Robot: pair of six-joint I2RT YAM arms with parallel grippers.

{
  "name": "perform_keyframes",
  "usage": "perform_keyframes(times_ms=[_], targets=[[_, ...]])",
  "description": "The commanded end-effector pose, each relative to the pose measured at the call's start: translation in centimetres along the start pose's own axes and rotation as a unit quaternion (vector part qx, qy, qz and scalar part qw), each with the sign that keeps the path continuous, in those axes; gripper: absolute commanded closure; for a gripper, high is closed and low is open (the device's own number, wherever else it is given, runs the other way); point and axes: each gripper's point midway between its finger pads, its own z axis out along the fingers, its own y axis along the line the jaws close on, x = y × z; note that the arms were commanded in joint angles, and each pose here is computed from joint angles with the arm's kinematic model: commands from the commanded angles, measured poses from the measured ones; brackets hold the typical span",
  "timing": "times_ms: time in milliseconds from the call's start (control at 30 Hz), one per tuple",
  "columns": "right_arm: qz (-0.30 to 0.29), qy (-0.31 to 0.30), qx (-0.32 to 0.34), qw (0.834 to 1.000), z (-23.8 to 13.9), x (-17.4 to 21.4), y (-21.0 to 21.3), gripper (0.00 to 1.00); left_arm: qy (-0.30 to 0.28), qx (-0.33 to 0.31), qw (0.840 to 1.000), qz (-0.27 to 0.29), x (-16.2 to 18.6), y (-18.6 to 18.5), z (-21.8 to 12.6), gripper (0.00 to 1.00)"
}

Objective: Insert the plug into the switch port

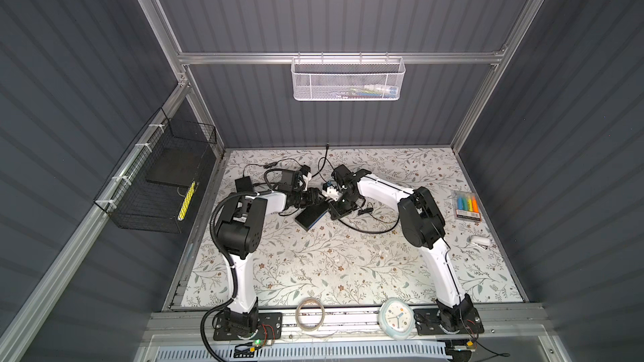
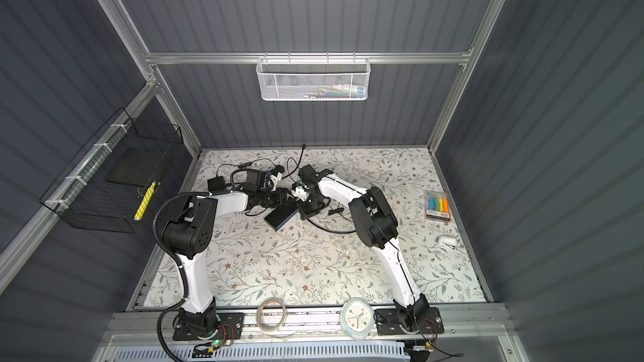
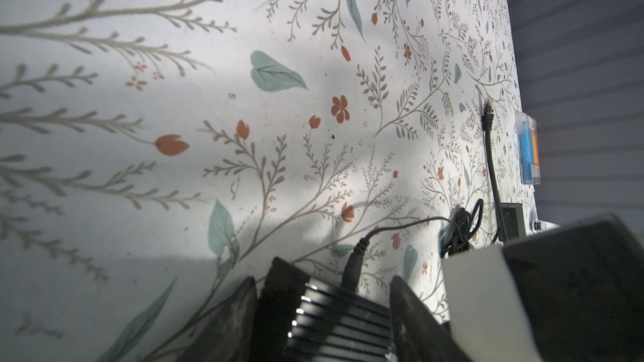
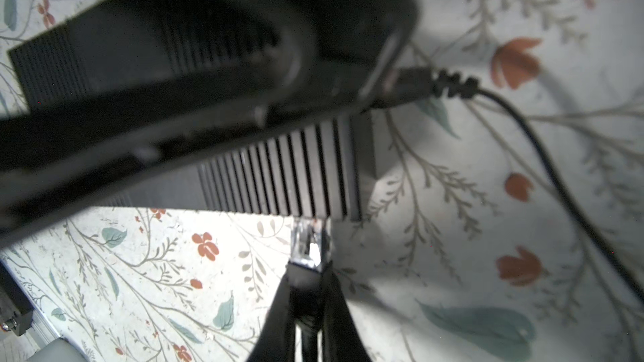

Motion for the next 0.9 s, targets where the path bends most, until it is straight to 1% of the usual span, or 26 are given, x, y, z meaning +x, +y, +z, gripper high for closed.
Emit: perform_keyframes(times_ms=[0,333,567,867], targets=[[-0.021,-0.014,-0.023,0.999,1.0,-1.0,0.8,1.0,0.085,-0.02,0.995,-0.041,5.5,1.8,2.0,0.38],[0.039,-0.04,-0.022,0.998,1.1,-1.5,-0.1,1.0,0.089,-0.018,0.995,-0.04,6.2,1.4,2.2,0.39],[0.052,-0.066,-0.054,0.995,0.1,-1.8,0.4,1.0,0.09,-0.021,0.995,-0.043,6.8,1.6,2.1,0.39],[0.049,-0.065,-0.046,0.996,0.4,-1.9,0.1,1.0,0.093,-0.016,0.995,-0.044,7.0,1.3,2.4,0.39]])
